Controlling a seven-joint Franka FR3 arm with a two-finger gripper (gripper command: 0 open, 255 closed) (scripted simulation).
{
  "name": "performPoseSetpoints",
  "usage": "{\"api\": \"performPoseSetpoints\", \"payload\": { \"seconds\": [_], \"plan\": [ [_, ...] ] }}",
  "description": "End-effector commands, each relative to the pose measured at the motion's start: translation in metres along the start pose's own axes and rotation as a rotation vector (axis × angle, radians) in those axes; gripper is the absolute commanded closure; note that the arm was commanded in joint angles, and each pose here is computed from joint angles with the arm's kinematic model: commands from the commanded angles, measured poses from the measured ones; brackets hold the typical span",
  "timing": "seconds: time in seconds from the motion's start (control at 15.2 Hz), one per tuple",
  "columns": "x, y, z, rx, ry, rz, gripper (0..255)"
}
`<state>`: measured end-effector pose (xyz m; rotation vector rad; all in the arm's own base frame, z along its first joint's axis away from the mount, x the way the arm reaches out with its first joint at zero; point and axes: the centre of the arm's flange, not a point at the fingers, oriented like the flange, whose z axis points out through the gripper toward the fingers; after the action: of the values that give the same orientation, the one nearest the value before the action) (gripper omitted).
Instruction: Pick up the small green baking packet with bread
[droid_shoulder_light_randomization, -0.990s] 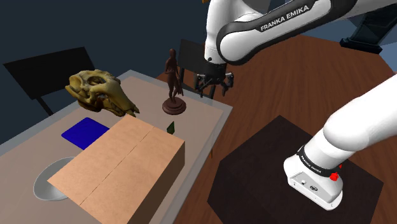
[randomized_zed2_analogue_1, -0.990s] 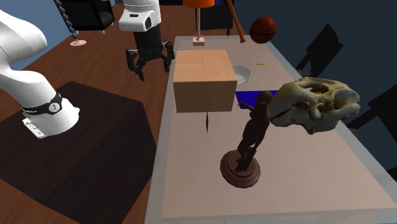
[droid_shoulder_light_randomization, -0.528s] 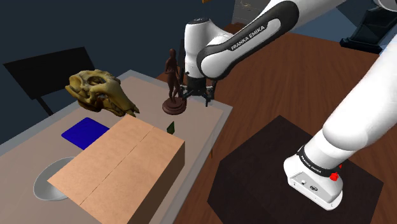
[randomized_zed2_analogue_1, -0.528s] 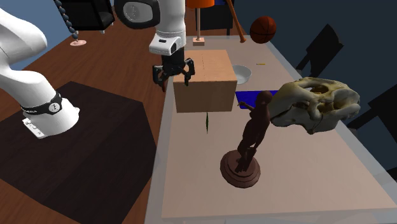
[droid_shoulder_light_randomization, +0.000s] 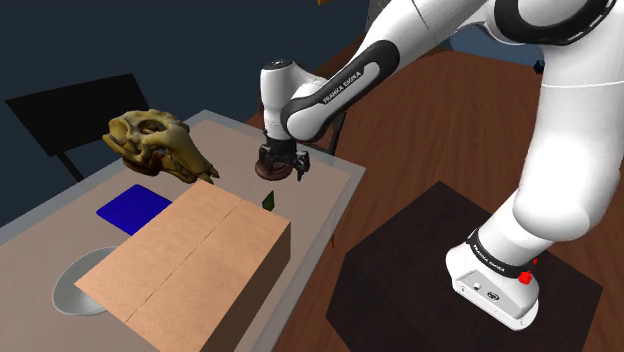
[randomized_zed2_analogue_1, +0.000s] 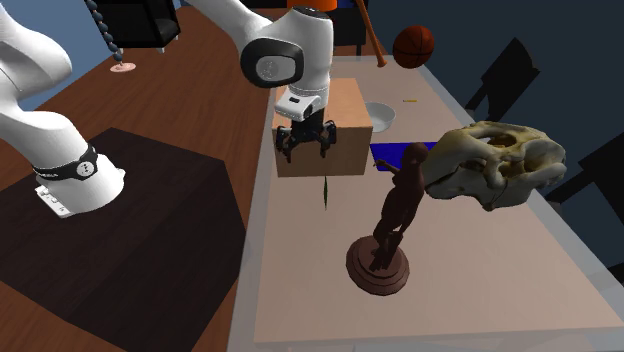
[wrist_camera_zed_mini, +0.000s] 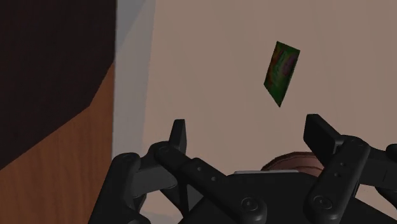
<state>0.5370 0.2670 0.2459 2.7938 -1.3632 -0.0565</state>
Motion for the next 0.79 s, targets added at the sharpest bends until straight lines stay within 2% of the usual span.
{"api": "performPoseSetpoints", "payload": {
  "seconds": [0.0,0.33,0.73],
  "plan": [
    [0.005,-0.018,0.021,-0.003,-0.005,0.053,0],
    [0.022,-0.063,0.067,-0.009,-0.019,0.178,0],
    [0.022,-0.065,0.094,-0.010,-0.019,0.179,0]
  ]
}}
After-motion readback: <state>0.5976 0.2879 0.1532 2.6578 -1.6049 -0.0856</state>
